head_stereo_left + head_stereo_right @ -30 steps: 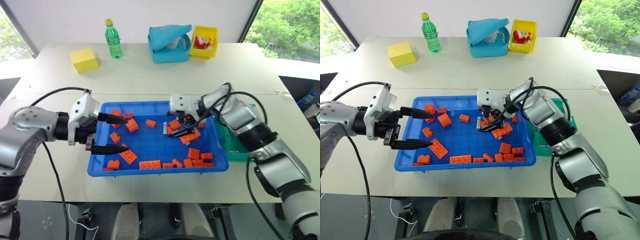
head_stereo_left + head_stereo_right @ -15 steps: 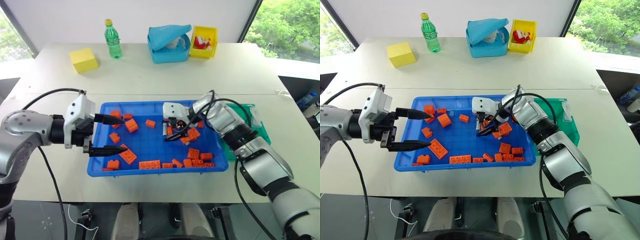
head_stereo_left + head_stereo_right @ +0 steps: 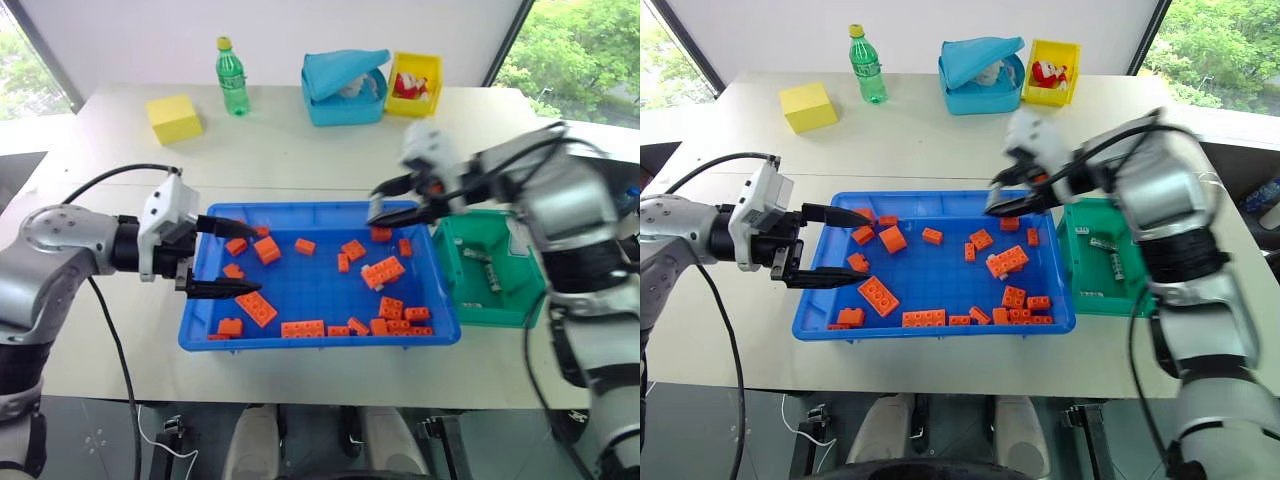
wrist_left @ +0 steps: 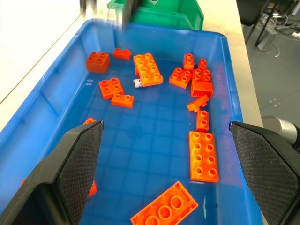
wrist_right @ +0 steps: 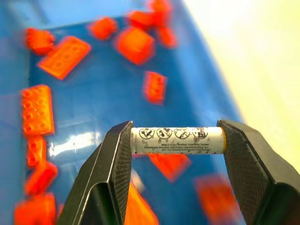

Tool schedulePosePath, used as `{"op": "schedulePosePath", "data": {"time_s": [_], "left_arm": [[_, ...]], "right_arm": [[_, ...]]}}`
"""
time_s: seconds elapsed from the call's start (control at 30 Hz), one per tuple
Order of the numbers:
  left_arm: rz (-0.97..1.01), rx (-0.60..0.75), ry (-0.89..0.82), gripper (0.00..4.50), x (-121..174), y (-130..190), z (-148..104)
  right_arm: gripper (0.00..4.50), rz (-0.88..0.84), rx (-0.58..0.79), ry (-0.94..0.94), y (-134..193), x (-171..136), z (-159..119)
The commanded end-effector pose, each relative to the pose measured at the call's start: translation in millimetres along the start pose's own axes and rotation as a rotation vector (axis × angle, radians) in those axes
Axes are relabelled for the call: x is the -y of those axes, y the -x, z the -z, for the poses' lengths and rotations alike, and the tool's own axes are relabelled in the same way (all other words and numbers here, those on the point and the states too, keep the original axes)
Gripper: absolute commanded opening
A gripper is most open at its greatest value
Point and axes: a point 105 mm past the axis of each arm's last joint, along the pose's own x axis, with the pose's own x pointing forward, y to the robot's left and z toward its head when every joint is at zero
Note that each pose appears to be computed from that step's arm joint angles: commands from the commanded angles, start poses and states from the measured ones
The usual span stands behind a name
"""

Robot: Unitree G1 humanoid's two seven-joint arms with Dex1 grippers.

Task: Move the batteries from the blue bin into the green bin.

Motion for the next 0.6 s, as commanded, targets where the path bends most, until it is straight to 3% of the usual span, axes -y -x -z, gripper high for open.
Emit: {"op": "schedulePosePath", "data": {"time_s": [0.03,0.17,0.27,0.33,0.43,0.6], "left_arm": [[0.027,0.01,-0.044,4.5,-2.0,-1.7,-5.2],[0.049,0.018,-0.056,4.5,-5.4,-8.2,-4.0],[0.067,0.033,-0.064,4.5,-7.6,-12.2,-6.2],[0.079,0.042,-0.069,4.5,-8.2,-14.6,-7.7],[0.089,0.049,-0.075,4.5,-8.9,-17.3,-9.2],[0.09,0.065,-0.073,4.5,-8.2,-18.7,-12.5]], "right_arm": [[2.2,0.08,-0.025,-0.032,37.2,0.6,17.3],[2.2,0.171,-0.137,-0.087,62.1,-2.1,58.7],[2.2,0.193,-0.16,-0.151,69.1,-7.8,74.9],[3.33,0.207,-0.169,-0.159,67.7,-8.0,79.7],[4.4,0.209,-0.202,-0.083,62.7,-4.8,80.6],[4.4,0.06,-0.109,0.087,39.2,-9.9,40.1]]}}
